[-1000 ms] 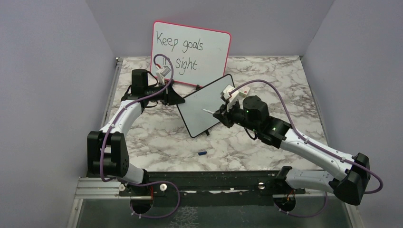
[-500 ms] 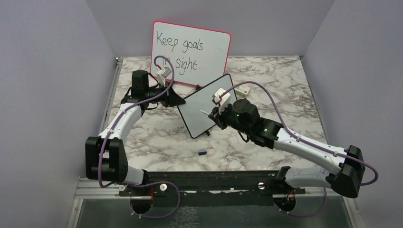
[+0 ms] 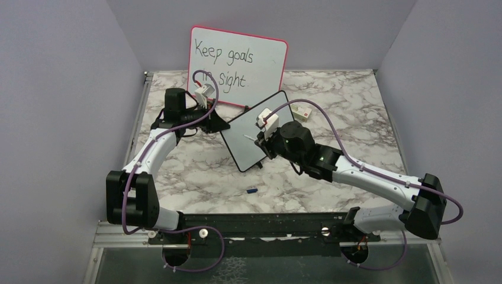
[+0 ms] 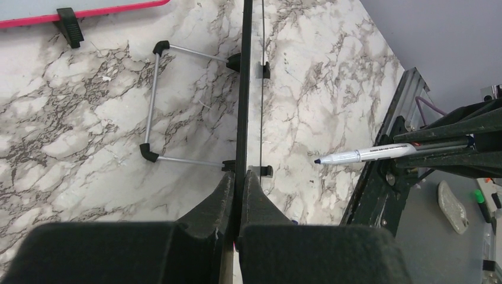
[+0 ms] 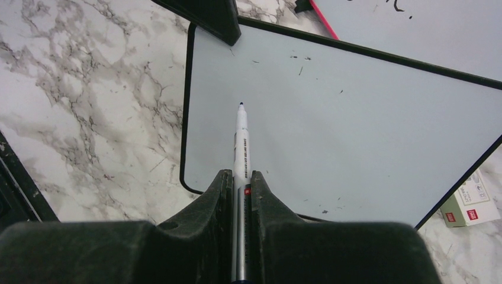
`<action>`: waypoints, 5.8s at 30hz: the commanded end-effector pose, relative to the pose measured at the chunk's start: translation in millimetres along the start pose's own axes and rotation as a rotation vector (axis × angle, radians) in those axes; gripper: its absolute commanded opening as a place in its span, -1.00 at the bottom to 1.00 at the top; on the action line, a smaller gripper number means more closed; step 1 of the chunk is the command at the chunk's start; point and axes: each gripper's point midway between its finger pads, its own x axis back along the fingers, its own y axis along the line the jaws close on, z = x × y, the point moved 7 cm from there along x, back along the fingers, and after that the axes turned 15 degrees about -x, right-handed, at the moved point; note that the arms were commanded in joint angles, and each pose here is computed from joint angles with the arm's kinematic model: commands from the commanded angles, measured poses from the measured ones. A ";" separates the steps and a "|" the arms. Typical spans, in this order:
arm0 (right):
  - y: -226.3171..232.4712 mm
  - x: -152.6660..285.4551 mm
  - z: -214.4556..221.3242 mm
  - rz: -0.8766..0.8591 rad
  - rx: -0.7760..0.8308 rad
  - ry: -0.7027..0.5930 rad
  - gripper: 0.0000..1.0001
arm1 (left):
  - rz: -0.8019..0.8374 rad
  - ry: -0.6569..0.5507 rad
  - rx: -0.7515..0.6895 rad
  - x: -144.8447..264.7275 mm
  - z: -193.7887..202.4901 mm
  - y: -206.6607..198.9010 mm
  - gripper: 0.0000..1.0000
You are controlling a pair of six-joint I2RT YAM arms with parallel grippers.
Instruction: Write a sentence on the whiteboard
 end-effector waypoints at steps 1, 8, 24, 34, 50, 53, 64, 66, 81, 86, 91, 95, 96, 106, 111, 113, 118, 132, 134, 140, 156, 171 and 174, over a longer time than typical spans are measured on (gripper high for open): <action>7.1 -5.8 -14.4 0.033 0.031 -0.042 -0.99 | -0.080 0.044 -0.002 3.2 7.8 2.0 -1.00; 23.1 -17.1 -17.5 0.083 0.073 -0.054 -0.99 | -0.091 0.060 -0.035 2.1 8.9 -1.8 -1.00; 43.8 -29.1 -14.4 0.052 0.086 -0.078 -0.99 | -0.169 0.115 -0.141 2.2 16.1 -10.2 -1.00; 44.6 -36.6 -10.9 0.065 0.092 -0.082 -0.99 | -0.175 0.122 -0.158 2.3 17.4 -11.0 -1.00; 48.0 -41.6 -7.5 0.056 0.100 -0.073 -0.99 | -0.175 0.125 -0.157 1.9 18.0 -11.0 -1.00; 47.6 -43.3 -6.6 0.063 0.102 -0.072 -0.99 | -0.171 0.127 -0.153 1.2 18.6 -11.3 -1.00; 45.1 -45.1 -4.8 0.094 0.113 -0.064 -0.99 | -0.167 0.126 -0.156 1.0 18.3 -12.3 -1.00; 44.1 -45.1 -4.8 0.103 0.113 -0.064 -0.99 | -0.167 0.126 -0.158 1.2 18.3 -12.2 -1.00; 35.2 -43.6 -5.3 0.188 0.104 -0.086 -0.99 | -0.165 0.129 -0.156 0.1 19.0 -12.3 -1.00; 35.3 -42.1 -6.1 0.183 0.101 -0.092 -0.99 | -0.169 0.131 -0.155 0.0 19.4 -11.7 -1.00; 38.8 -35.9 -6.9 0.124 0.103 -0.099 -0.99 | -0.176 0.136 -0.153 -0.1 20.3 -10.6 -1.00; 40.3 -33.0 -4.9 0.096 0.106 -0.088 -0.99 | -0.178 0.135 -0.153 -0.1 19.7 -10.4 -1.00; 40.5 -33.1 -4.0 0.095 0.105 -0.083 -0.99 | -0.178 0.136 -0.153 -0.2 19.9 -10.2 -1.00; 38.0 -32.7 4.1 0.112 0.093 -0.055 -0.99 | -0.179 0.136 -0.153 -0.2 20.0 -10.1 -1.00; 38.2 -34.2 5.2 0.114 0.091 -0.055 -0.99 | -0.178 0.137 -0.152 -0.4 20.2 -10.4 -1.00; 38.9 -34.7 4.6 0.110 0.090 -0.055 -0.99 | -0.179 0.139 -0.151 -0.4 20.7 -10.3 -1.00; 38.9 -35.6 5.3 0.111 0.089 -0.057 -0.99 | -0.178 0.139 -0.150 -0.5 20.8 -10.1 -1.00; 41.5 -39.8 3.6 0.101 0.085 -0.066 -0.99 | -0.173 0.139 -0.150 -0.8 21.0 -10.8 -1.00; 41.5 -40.4 3.1 0.104 0.085 -0.067 -0.99 | -0.172 0.139 -0.150 -1.0 21.1 -11.0 -1.00; 41.7 -42.9 5.1 0.106 0.088 -0.058 -0.99 | -0.170 0.139 -0.151 -1.1 21.0 -11.3 -1.00; 38.5 -41.0 21.2 0.123 0.114 0.056 -0.99 | -0.171 0.138 -0.154 -0.9 20.6 -11.5 -1.00; 40.9 -40.5 33.0 0.090 0.120 0.130 -0.99 | -0.169 0.137 -0.153 -1.1 20.2 -11.4 -1.00; 43.1 -40.9 31.8 0.073 0.118 0.129 -0.99 | -0.167 0.139 -0.150 -1.5 20.6 -11.1 -1.00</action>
